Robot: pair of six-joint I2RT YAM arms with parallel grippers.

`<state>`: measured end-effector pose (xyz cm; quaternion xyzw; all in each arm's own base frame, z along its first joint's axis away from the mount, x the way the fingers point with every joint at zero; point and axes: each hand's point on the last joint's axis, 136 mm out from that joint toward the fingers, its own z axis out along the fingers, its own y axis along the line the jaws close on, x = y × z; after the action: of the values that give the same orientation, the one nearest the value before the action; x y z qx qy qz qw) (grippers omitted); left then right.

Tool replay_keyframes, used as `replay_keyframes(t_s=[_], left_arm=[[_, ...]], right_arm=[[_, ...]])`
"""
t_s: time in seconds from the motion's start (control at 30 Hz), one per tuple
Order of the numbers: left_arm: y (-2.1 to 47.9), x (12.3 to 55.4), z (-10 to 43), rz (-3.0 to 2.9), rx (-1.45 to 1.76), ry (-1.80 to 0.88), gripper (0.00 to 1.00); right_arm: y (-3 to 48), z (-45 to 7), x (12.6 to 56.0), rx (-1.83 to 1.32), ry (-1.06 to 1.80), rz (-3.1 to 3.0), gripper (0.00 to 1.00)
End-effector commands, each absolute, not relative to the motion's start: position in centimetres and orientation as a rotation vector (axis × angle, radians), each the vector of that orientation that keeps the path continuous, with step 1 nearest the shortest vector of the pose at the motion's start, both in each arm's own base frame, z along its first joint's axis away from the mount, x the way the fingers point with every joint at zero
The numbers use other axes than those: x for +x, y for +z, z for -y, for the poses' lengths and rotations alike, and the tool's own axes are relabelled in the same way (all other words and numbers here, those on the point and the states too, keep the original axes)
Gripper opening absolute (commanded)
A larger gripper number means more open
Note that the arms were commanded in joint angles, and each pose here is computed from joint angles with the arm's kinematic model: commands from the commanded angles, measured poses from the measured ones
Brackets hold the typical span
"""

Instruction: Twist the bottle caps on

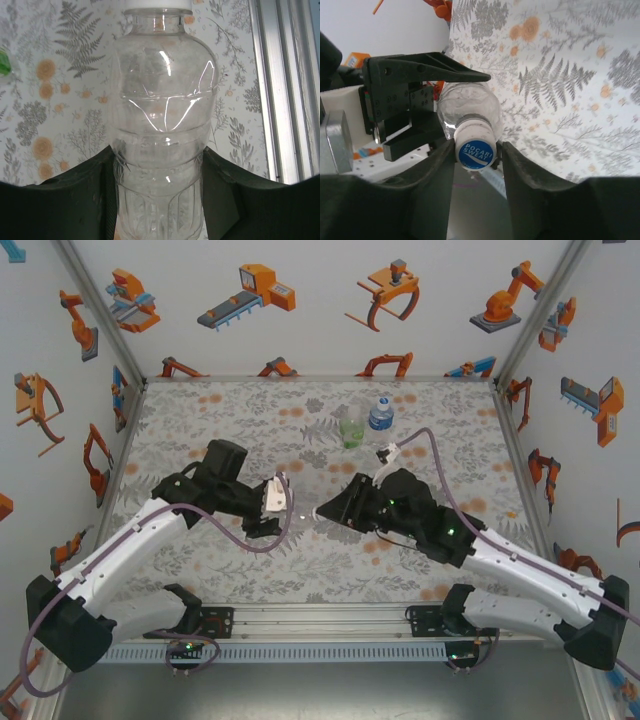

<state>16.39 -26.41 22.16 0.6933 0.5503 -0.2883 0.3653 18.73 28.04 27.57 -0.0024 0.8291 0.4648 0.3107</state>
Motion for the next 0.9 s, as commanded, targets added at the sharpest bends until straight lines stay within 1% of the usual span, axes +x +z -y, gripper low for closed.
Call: replay_keyframes(t_s=[0.0, 0.13, 0.2, 0.3, 0.4, 0.5, 0.87], left_arm=[[24.2, 16.0, 27.3, -1.311, 1.758, -0.790, 0.00], [24.2, 15.7, 27.3, -1.304, 1.771, -0.807, 0.00], [24.2, 15.4, 27.3, -1.294, 1.779, -0.818, 0.00], [24.2, 15.1, 27.3, -1.280, 1.790, -0.833, 0.00], [24.3, 14.7, 27.3, -1.265, 1.795, -0.848, 0.00], [24.4, 14.4, 27.3, -1.252, 1.801, -0.867, 0.00], [24.2, 13.8, 27.7, -1.233, 1.819, -0.919, 0.00]], right_arm=[[31.3, -26.7, 18.1, -0.349, 1.049, -2.010, 0.54], [34.1, -26.8, 16.6, -0.705, 0.932, -1.781, 0.55], [34.9, -27.6, 15.0, -0.938, 0.882, -1.632, 0.55], [35.0, -28.8, 12.2, -1.297, 0.814, -1.370, 0.55], [34.8, -29.7, 10.5, -1.510, 0.774, -1.183, 0.55], [33.8, -30.4, 10.1, -1.610, 0.719, -1.061, 0.55], [32.4, -30.5, 10.6, -1.625, 0.654, -1.006, 0.46]])
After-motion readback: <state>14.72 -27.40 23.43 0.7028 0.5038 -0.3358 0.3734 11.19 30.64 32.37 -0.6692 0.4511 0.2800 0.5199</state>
